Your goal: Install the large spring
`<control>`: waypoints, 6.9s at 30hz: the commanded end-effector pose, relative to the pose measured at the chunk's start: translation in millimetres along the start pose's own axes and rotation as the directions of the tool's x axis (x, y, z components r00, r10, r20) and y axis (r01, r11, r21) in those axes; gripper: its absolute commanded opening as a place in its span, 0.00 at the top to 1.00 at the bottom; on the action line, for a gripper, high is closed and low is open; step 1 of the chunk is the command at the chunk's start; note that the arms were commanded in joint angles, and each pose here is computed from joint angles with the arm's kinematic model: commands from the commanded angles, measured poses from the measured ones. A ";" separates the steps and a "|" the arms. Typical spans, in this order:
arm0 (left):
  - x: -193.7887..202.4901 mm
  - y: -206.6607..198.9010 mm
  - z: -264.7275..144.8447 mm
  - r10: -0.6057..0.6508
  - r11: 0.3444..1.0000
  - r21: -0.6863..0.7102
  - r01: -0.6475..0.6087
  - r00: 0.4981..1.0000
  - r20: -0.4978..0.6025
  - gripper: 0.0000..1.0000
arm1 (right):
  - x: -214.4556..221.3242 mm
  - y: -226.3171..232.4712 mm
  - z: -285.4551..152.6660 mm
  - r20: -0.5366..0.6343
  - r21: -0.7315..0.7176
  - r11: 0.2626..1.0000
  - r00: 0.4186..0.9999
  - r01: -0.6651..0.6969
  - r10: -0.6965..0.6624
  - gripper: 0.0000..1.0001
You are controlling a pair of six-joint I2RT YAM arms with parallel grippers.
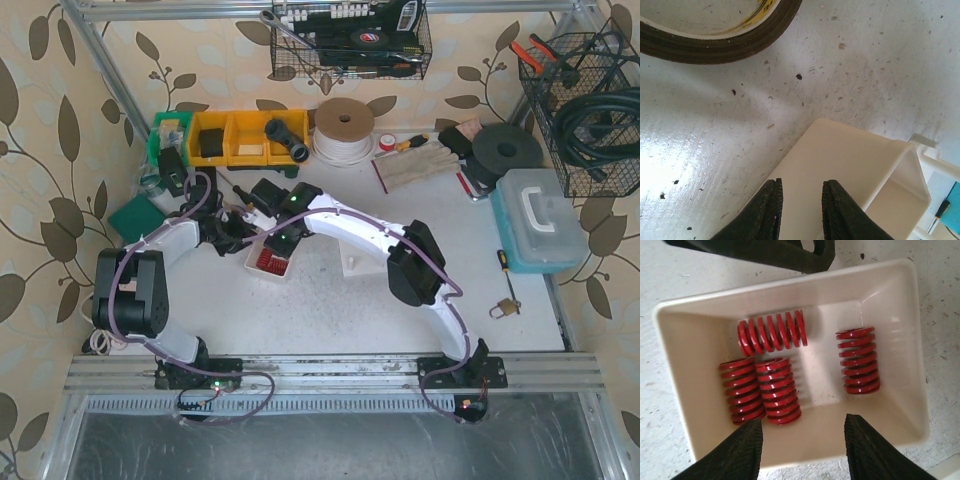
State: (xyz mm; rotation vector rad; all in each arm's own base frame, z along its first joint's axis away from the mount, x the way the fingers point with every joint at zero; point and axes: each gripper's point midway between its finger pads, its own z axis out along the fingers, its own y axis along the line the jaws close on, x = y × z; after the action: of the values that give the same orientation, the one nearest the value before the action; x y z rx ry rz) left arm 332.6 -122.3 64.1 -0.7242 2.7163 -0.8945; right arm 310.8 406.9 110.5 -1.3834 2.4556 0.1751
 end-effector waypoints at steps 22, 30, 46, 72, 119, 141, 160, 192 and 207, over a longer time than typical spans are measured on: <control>16.7 72.7 -90.6 -0.056 0.985 -0.131 0.112 0.927 0.371 0.72 | 17.3 7.6 60.5 -0.163 -0.006 0.999 0.985 0.048 -0.048 0.47; 16.7 76.6 -91.8 -0.068 0.985 -0.122 0.124 0.919 0.388 0.72 | 18.2 23.5 65.5 -0.177 -0.027 0.997 0.982 0.066 -0.070 0.47; 15.4 79.0 -89.5 -0.077 0.984 -0.118 0.134 0.915 0.395 0.72 | 17.5 -27.9 80.1 -0.195 0.097 0.995 0.981 0.028 -0.008 0.48; 18.3 58.7 -90.6 -0.040 0.997 -0.048 0.061 0.932 0.360 0.72 | -36.0 -41.1 5.8 0.066 0.012 0.979 0.977 -0.204 0.203 0.91; 139.3 -214.3 -105.6 0.446 0.721 0.466 -0.514 0.858 0.256 0.13 | 70.4 -152.0 -218.1 0.374 -0.793 0.297 -0.041 -0.533 0.927 1.00; 141.9 -255.7 -99.6 0.395 0.675 0.601 -0.428 0.898 0.196 0.16 | 90.7 -173.1 -240.3 0.298 -0.905 0.193 -0.240 -0.379 0.924 1.00; 163.3 -288.0 -80.4 0.415 0.596 0.689 -0.412 0.893 0.175 0.18 | 129.4 -178.2 -232.7 0.282 -0.885 0.087 -0.378 -0.457 0.882 1.00; 181.8 -335.3 -57.5 0.436 0.511 0.772 -0.377 0.888 0.145 0.20 | 137.8 -175.3 -241.3 0.190 -0.917 -0.006 -0.452 -0.398 0.872 1.00; 183.4 -324.1 -54.8 0.506 0.537 0.702 -0.467 0.845 0.174 0.27 | 136.0 -172.0 -242.5 0.029 -0.940 -0.148 -0.507 -0.307 0.862 1.00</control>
State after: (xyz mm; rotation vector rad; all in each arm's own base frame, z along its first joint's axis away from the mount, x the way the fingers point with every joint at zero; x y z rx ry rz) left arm 289.8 -415.3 267.5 0.1457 2.1349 -1.6746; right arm 343.8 150.9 283.5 0.9687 1.6891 1.5524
